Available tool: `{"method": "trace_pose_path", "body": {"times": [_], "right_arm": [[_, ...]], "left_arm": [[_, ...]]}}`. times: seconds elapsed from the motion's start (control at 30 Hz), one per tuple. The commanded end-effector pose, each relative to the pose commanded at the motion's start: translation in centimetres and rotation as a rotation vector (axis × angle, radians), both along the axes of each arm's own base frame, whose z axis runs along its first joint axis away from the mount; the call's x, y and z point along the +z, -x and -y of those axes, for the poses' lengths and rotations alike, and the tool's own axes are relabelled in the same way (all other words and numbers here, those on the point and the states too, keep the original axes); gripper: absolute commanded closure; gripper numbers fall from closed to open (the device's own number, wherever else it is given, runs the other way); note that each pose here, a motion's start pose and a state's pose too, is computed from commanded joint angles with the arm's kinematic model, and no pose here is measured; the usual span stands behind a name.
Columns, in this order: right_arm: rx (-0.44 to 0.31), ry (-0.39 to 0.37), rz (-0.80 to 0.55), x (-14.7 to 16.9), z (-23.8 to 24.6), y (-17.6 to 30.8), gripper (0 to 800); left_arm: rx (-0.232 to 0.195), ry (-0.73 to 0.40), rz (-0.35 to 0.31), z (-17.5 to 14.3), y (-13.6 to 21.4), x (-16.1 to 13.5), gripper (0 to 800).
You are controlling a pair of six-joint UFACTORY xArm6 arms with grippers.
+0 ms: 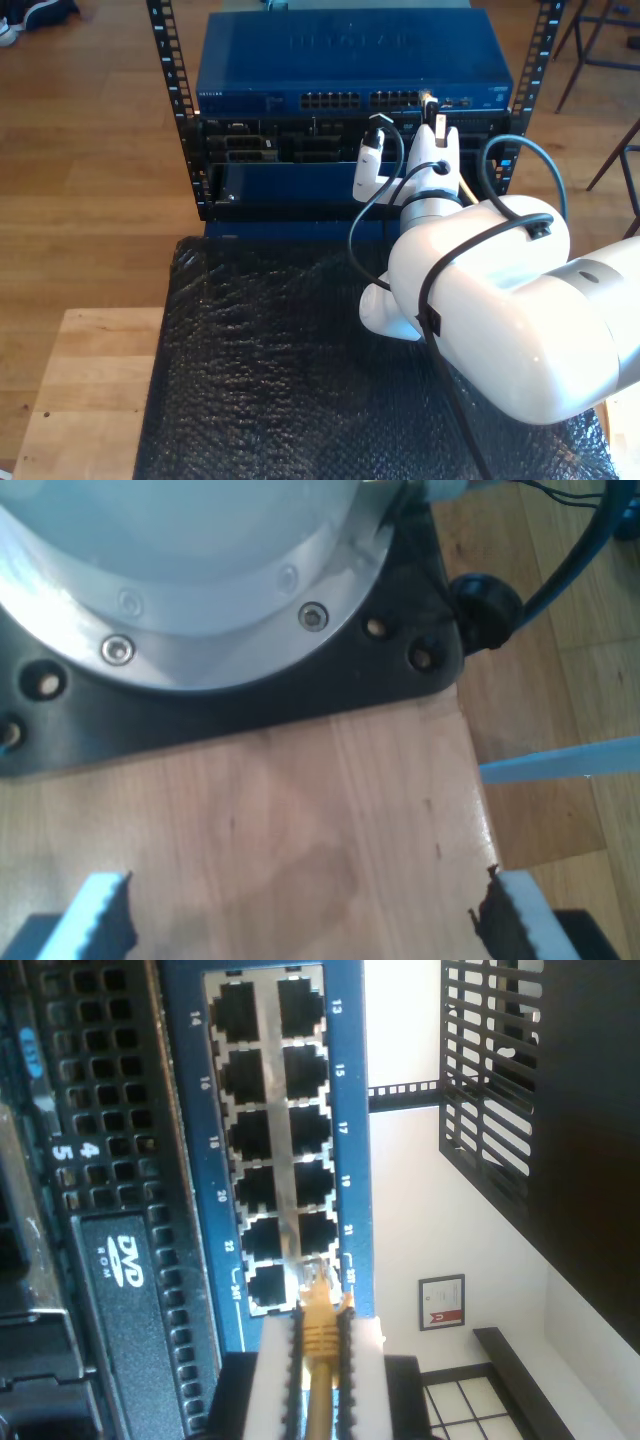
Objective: Grab the cable and plug it in
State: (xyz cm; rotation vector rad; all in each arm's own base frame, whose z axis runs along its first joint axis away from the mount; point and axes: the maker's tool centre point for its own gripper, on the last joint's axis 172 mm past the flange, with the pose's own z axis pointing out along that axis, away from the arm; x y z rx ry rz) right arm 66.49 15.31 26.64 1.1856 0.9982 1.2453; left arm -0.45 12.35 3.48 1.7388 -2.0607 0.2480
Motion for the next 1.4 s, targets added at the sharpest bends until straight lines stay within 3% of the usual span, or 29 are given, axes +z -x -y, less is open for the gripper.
{"method": "trace_pose_path", "body": {"times": [1.4], "right_arm": [[0.019,-0.003,-0.001,0.19,-0.58,-0.86,800]], "left_arm": [[0.001,0.000,0.001,0.01,-0.03,0.00,0]]}}
